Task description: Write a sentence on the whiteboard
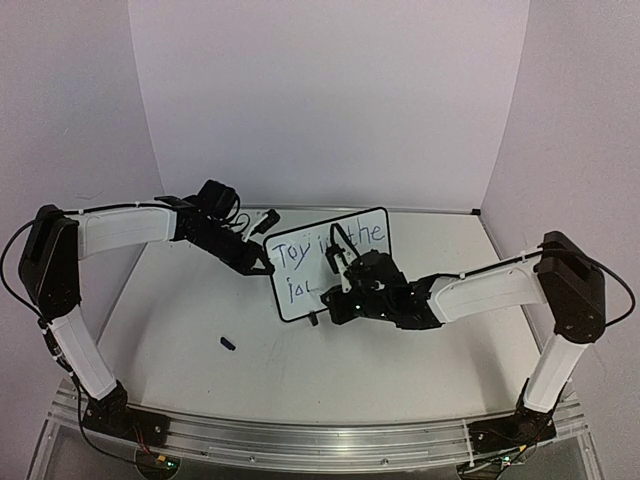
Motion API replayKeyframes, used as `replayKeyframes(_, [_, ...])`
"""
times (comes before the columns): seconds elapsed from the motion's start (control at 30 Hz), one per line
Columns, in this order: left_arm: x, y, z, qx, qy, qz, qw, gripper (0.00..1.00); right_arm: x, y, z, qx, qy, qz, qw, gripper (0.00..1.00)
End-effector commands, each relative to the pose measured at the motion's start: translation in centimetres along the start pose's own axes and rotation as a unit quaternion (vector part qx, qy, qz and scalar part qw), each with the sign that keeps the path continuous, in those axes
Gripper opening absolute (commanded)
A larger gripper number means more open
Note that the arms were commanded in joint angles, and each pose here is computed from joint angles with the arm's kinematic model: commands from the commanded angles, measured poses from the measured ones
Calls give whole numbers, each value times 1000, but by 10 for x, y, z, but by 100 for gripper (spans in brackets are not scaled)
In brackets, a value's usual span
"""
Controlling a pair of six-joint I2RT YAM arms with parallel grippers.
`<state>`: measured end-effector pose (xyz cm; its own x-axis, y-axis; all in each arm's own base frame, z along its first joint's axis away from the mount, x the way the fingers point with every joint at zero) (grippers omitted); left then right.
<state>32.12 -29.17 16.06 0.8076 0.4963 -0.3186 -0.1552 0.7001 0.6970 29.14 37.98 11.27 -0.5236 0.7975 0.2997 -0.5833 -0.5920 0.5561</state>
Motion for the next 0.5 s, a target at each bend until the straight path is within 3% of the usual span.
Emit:
replayKeyframes(0.0, [7, -7, -7, 25, 6, 21, 999, 0, -9, -3, 0, 1, -3, -26, 1000, 0])
replayKeyframes(0.47, [6, -7, -7, 26, 5, 22, 999, 0, -6, 13, 37, -45, 22, -47, 998, 0])
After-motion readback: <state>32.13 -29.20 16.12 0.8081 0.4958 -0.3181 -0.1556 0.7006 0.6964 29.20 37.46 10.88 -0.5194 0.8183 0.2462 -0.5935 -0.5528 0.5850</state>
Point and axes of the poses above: each gripper's point midway between its finger pads, its own y axis back along the fingers, its own x axis along the line the jaws close on, z = x × y, the point moved 2 cm from there along y, back along the fingers, and after that the axes turned 6 degrees about -y, right-handed, at the moved point
